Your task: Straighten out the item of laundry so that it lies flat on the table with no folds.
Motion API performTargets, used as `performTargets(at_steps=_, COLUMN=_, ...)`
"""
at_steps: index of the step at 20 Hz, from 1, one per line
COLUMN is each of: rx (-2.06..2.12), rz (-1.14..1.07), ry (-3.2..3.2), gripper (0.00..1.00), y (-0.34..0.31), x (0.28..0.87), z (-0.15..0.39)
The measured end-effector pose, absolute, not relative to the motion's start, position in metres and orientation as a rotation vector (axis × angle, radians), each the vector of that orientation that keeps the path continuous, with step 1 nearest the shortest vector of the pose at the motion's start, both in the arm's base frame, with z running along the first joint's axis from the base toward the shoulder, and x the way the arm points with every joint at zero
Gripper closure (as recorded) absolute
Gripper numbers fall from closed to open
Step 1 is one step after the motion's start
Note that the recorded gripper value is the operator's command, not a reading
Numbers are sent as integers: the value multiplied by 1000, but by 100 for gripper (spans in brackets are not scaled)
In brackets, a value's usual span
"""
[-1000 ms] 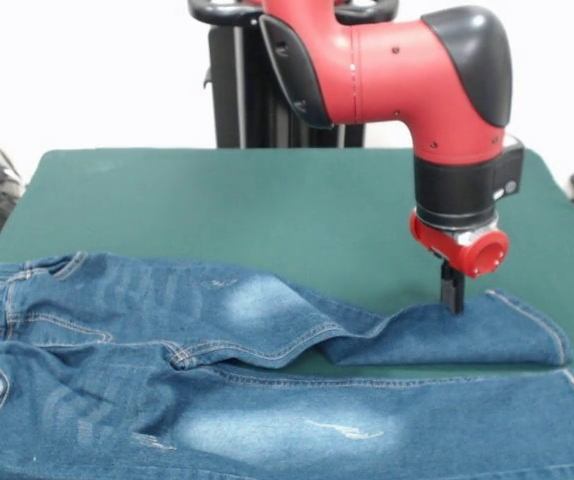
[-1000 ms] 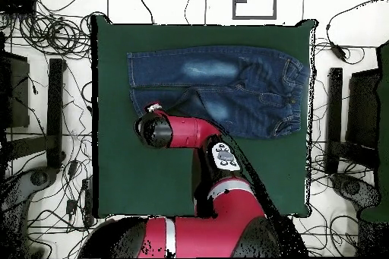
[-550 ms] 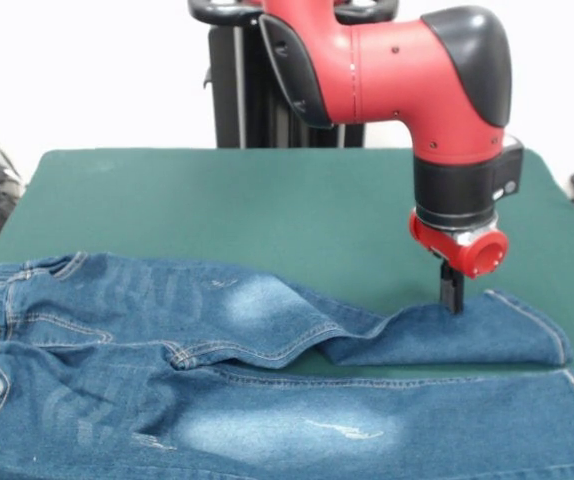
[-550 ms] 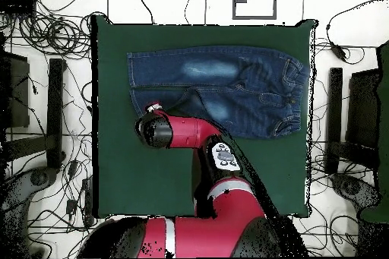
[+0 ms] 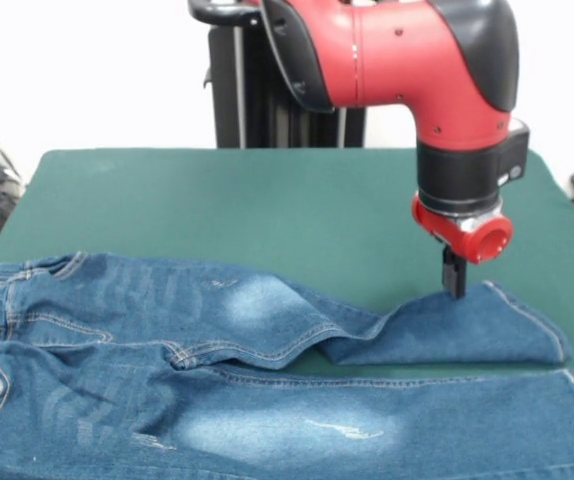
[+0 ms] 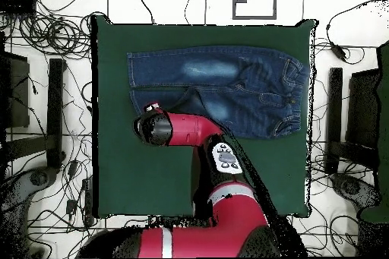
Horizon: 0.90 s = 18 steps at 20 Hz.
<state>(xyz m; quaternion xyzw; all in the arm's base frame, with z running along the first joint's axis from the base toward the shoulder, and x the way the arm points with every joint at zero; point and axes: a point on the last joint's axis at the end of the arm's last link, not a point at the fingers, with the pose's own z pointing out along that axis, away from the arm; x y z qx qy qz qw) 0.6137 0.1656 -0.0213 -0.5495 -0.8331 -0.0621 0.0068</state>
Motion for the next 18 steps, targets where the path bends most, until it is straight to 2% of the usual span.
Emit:
performTargets(at_steps=12, rx=-1704, rz=-134, ry=-2539, gripper=100, y=158, x=624, z=23)
performTargets(at_steps=18, rx=-1707, rz=-135, ry=-2539, gripper=100, y=158, x=626, z=27)
